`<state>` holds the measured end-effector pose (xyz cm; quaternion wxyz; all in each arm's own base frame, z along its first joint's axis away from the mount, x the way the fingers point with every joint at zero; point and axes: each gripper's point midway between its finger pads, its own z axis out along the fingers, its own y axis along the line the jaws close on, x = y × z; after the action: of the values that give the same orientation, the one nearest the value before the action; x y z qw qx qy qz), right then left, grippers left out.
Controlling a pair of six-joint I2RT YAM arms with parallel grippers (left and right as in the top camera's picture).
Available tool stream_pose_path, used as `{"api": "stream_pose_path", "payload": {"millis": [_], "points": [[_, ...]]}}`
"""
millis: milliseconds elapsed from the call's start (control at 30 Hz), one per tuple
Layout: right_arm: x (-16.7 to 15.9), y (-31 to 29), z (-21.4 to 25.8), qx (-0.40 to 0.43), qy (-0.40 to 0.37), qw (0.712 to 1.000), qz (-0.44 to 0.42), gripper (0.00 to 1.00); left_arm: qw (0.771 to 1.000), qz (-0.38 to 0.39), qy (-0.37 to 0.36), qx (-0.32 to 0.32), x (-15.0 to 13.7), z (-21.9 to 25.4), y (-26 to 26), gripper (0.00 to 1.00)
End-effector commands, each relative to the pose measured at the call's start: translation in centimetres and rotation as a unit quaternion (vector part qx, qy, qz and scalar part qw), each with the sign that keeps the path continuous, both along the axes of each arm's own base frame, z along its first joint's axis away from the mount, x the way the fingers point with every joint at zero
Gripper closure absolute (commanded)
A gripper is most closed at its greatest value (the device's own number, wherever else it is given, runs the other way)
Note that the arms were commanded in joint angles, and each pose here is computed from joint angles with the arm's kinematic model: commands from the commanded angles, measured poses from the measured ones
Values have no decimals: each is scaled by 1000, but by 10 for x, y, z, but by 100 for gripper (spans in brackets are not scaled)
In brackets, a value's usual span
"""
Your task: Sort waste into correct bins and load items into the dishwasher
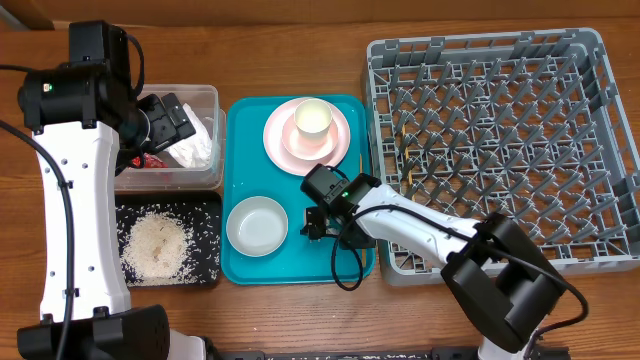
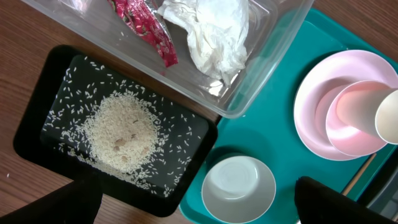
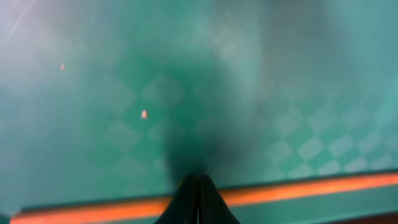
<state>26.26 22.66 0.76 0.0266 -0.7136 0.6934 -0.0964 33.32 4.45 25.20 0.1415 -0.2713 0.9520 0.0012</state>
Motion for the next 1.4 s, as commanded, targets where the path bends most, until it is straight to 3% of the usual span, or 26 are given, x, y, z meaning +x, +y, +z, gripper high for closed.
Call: {"api": "stream_pose_path", "payload": {"millis": [0, 267, 567, 867, 1000, 1233, 1367], "points": [[-9, 13, -8, 15, 16, 1000, -3, 96, 1000, -4, 2, 6, 0, 0, 3, 0], [-2, 27, 5, 14, -9, 1000, 11, 96, 1000, -4, 2, 6, 0, 0, 3, 0], [-4, -21, 18, -107, -22, 994, 14, 96, 1000, -4, 2, 6, 0, 0, 3, 0], [-26, 14, 7, -9, 48, 999, 12, 96, 1000, -4, 2, 6, 0, 0, 3, 0], [-29, 8, 7, -19, 53, 998, 0, 96, 1000, -4, 2, 6, 0, 0, 3, 0], [1, -11, 16, -81, -33, 996, 1, 96, 1000, -4, 2, 6, 0, 0, 3, 0], [-13, -16, 14, -88, 1, 996, 2, 96, 1000, -4, 2, 6, 0, 0, 3, 0]]}}
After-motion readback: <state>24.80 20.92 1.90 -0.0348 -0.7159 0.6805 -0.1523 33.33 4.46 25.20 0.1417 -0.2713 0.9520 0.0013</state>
